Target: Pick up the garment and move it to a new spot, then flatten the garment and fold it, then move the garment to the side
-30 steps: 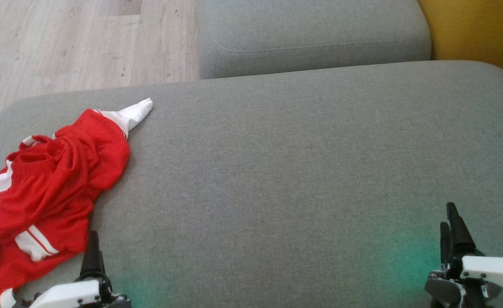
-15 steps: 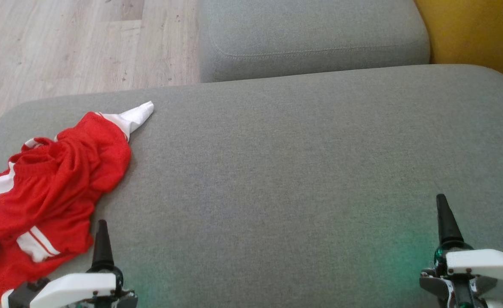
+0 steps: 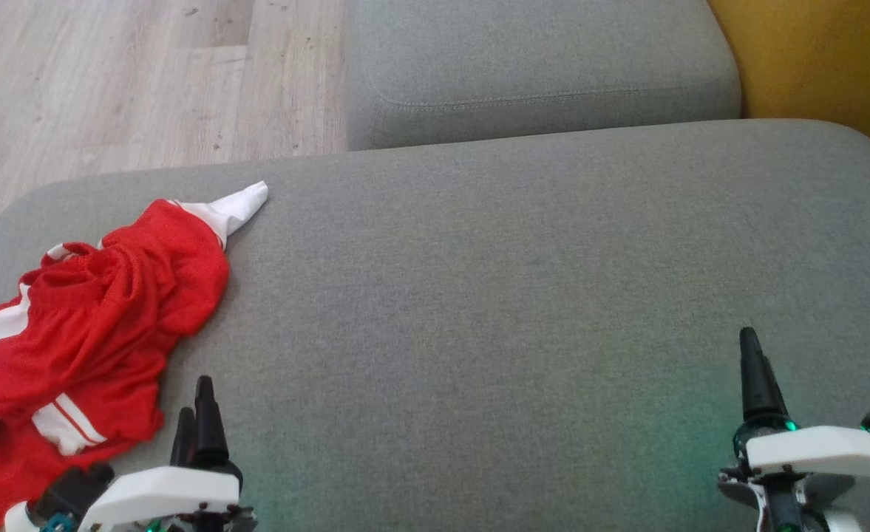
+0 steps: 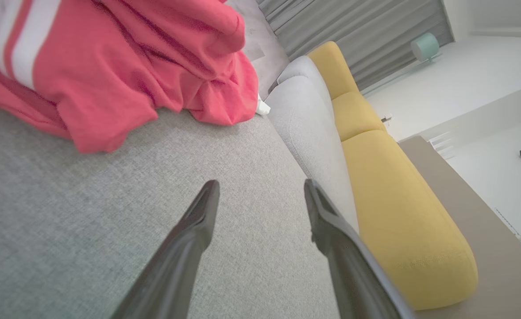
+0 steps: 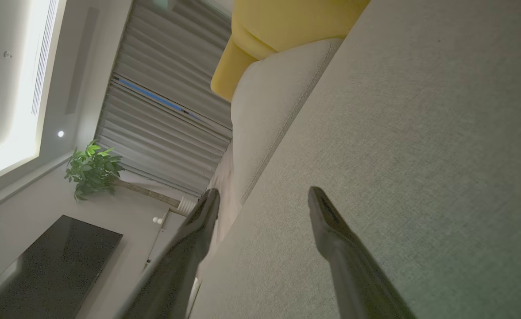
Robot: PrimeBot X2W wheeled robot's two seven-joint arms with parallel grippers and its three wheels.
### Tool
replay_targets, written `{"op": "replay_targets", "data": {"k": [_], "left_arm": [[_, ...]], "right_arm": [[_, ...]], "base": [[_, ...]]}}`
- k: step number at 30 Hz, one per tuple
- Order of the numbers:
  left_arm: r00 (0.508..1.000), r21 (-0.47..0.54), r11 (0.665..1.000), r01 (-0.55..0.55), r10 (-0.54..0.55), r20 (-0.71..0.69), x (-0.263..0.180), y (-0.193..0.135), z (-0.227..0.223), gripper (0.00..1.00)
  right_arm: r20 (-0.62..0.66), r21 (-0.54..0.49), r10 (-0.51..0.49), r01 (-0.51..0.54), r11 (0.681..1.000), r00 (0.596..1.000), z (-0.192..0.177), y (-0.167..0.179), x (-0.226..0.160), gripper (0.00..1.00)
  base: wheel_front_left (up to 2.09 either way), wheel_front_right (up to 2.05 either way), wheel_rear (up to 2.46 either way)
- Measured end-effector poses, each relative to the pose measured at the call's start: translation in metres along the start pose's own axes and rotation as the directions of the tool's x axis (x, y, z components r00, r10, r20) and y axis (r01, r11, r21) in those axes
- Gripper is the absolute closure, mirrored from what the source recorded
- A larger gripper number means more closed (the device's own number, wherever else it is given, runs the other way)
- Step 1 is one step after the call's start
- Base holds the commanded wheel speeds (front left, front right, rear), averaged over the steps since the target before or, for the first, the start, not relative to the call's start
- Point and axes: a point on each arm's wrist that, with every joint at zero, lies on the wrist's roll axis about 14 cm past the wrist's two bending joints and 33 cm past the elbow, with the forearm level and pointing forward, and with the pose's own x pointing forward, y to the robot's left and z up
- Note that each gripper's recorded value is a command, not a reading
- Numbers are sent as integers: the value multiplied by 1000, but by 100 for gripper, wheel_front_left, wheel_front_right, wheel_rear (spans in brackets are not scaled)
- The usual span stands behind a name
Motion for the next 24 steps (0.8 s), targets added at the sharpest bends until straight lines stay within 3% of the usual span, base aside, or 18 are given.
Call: {"op": "replay_targets", "data": {"k": [11, 24], "left_arm": [[999, 137, 990, 34, -36, 11, -3, -13, -1, 0], [998, 290, 956, 48, -56, 20, -9, -17, -6, 0]], "right_arm": [[1, -142, 35, -34, 989, 999, -3, 10, -5, 0], [-13, -300, 75, -76, 951, 997, -11, 19, -11, 0]], "base": [[0, 0, 0], [0, 0, 0]]}}
